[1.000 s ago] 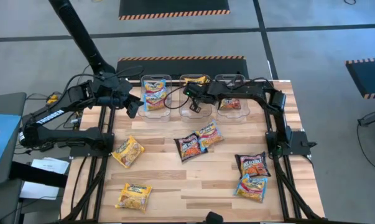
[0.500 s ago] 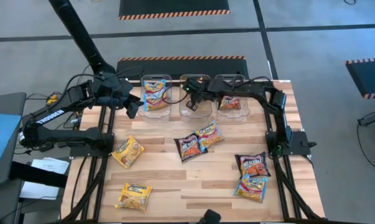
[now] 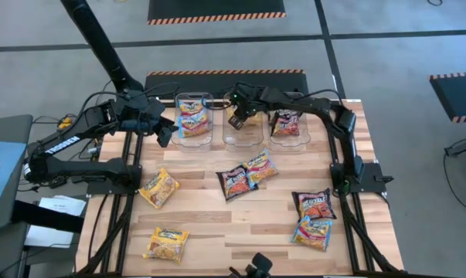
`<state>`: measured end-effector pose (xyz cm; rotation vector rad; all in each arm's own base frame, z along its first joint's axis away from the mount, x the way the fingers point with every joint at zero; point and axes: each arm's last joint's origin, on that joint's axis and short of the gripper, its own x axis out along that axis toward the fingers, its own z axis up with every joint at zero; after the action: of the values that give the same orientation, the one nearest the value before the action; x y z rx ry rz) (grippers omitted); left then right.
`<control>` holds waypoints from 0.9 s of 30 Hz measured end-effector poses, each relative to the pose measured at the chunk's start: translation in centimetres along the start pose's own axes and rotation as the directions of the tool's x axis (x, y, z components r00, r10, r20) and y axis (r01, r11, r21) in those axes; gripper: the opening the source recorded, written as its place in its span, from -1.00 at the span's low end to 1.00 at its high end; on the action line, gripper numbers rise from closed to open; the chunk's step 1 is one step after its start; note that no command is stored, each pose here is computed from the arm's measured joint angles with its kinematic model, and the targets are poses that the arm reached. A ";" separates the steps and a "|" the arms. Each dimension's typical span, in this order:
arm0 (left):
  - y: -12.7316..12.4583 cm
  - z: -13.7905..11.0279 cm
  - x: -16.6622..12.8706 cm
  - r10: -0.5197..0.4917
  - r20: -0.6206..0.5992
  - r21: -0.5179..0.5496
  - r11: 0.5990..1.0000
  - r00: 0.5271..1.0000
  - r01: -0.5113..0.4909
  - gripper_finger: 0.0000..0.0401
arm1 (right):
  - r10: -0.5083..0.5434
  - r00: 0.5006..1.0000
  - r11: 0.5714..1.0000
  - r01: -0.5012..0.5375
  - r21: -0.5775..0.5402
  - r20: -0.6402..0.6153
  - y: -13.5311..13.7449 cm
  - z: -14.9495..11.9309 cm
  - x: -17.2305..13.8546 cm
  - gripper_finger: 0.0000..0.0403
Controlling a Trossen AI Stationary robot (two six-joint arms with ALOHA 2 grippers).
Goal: Sort Maruchan noodles
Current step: Put the yellow noodle pack into the middle transparent bin, then put the black noodle pack into the right transparent bin
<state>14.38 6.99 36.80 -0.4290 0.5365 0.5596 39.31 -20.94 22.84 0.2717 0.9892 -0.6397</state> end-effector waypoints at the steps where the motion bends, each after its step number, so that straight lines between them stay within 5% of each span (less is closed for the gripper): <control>1: 0.0 0.0 0.0 -0.001 0.000 0.000 1.000 1.000 0.001 -0.34 | 0.001 1.000 1.000 -0.001 0.005 -0.021 0.0 -0.3 0.4 -0.32; 11: 0.0 0.0 0.0 -0.001 0.000 -0.001 1.000 1.000 0.001 -0.34 | 0.048 0.989 0.998 -0.052 -0.022 -0.142 1.3 -1.7 2.0 -0.32; 27: 0.0 0.0 0.0 0.001 -0.003 -0.002 1.000 1.000 -0.001 -0.34 | 0.048 0.990 0.998 -0.052 -0.030 -0.135 0.9 -0.7 -2.0 -0.32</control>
<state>14.37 6.98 36.78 -0.4313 0.5395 0.5602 38.65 -19.14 24.10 0.3128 1.1180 -0.5641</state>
